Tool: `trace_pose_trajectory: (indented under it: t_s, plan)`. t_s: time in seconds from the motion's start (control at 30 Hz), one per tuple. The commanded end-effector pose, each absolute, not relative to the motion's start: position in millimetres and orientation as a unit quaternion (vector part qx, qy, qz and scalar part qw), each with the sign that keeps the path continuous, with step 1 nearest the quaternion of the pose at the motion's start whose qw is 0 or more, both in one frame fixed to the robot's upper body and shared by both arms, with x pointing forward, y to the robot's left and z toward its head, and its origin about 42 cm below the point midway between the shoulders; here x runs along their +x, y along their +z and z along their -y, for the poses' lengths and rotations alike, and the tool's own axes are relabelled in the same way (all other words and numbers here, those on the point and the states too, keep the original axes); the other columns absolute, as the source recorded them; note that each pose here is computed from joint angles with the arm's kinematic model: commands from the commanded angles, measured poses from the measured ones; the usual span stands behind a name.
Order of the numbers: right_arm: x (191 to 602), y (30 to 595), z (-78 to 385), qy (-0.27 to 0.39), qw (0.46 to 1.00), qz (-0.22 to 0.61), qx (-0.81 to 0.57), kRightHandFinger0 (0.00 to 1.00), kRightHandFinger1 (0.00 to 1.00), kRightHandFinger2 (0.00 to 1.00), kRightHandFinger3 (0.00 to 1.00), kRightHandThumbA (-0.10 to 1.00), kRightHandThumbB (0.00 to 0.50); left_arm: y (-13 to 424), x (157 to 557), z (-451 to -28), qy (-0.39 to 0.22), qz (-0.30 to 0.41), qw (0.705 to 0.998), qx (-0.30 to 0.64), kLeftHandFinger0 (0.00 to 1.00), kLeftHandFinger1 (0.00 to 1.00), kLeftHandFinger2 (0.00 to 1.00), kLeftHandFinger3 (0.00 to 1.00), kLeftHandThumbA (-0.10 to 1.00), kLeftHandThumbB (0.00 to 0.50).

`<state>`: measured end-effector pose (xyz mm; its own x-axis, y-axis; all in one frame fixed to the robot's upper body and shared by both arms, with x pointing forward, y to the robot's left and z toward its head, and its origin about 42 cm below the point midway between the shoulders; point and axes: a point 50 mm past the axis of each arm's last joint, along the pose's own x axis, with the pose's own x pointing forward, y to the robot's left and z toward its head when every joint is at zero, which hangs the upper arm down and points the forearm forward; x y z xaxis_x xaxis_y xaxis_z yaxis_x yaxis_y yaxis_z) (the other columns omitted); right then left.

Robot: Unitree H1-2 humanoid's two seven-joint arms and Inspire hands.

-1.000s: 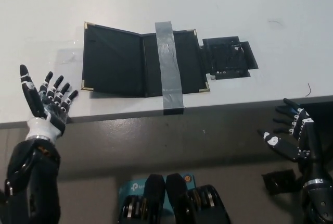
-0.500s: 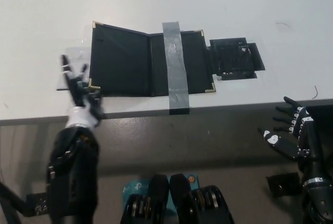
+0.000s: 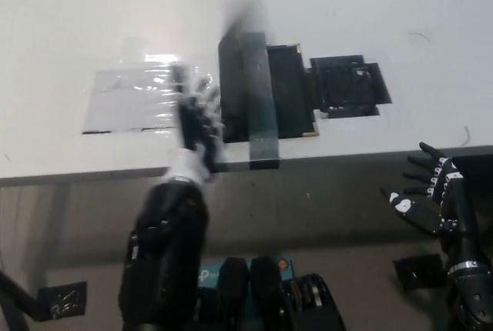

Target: The robot uses its left hand to push the cover of the diary kept in the middle of the desk towards the right to close it

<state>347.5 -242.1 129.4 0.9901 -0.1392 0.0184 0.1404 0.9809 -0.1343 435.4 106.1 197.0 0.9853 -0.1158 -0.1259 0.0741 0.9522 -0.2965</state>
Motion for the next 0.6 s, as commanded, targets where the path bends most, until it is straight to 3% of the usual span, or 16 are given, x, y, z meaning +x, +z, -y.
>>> trace_pose_trajectory:
  t_s: [0.0,0.07,0.1,0.13,0.17,0.2,0.23,0.37,0.43,0.57]
  plan:
    - [353,146,241,-0.067,0.995,0.034,-0.063,0.48,0.65,0.75,0.87,0.84,0.057,209,436,-80,-0.131,0.002,0.973,0.19,1.0,1.0,1.0,1.0,1.0,0.25]
    - [349,144,243,-0.066,0.995,0.031,-0.065,0.48,0.65,0.75,0.87,0.84,0.059,209,438,-79,-0.167,0.09,0.921,0.341,1.0,1.0,1.0,1.0,1.0,0.278]
    - [348,144,243,-0.067,0.995,0.03,-0.066,0.49,0.65,0.75,0.87,0.84,0.059,208,438,-79,-0.167,0.09,0.92,0.342,1.0,1.0,1.0,1.0,1.0,0.278]
    - [349,143,243,-0.069,0.995,0.03,-0.065,0.47,0.64,0.75,0.86,0.84,0.065,217,440,-76,-0.184,0.132,0.876,0.426,1.0,1.0,1.0,1.0,1.0,0.244]
    - [348,143,243,-0.068,0.995,0.031,-0.068,0.47,0.64,0.74,0.86,0.85,0.065,223,441,-72,-0.19,0.155,0.854,0.459,1.0,1.0,1.0,1.0,1.0,0.221]
    - [348,143,243,-0.068,0.995,0.031,-0.069,0.47,0.64,0.75,0.86,0.86,0.061,226,441,-70,-0.191,0.165,0.842,0.476,1.0,1.0,1.0,1.0,1.0,0.242]
    - [349,143,242,-0.066,0.995,0.034,-0.068,0.47,0.64,0.75,0.86,0.86,0.065,233,441,-62,-0.192,0.208,0.796,0.534,1.0,1.0,1.0,1.0,1.0,0.243]
    - [352,143,236,-0.063,0.996,0.032,-0.063,0.48,0.64,0.74,0.85,0.87,0.068,236,438,-41,-0.218,0.266,0.696,0.63,1.0,1.0,1.0,1.0,1.0,0.288]
    - [350,142,234,-0.06,0.996,0.033,-0.063,0.48,0.64,0.75,0.86,0.87,0.063,225,439,-40,-0.223,0.27,0.674,0.65,1.0,1.0,1.0,1.0,1.0,0.301]
    - [348,140,237,-0.061,0.996,0.031,-0.065,0.48,0.64,0.75,0.86,0.86,0.06,219,439,-43,-0.223,0.258,0.67,0.659,1.0,1.0,1.0,1.0,1.0,0.311]
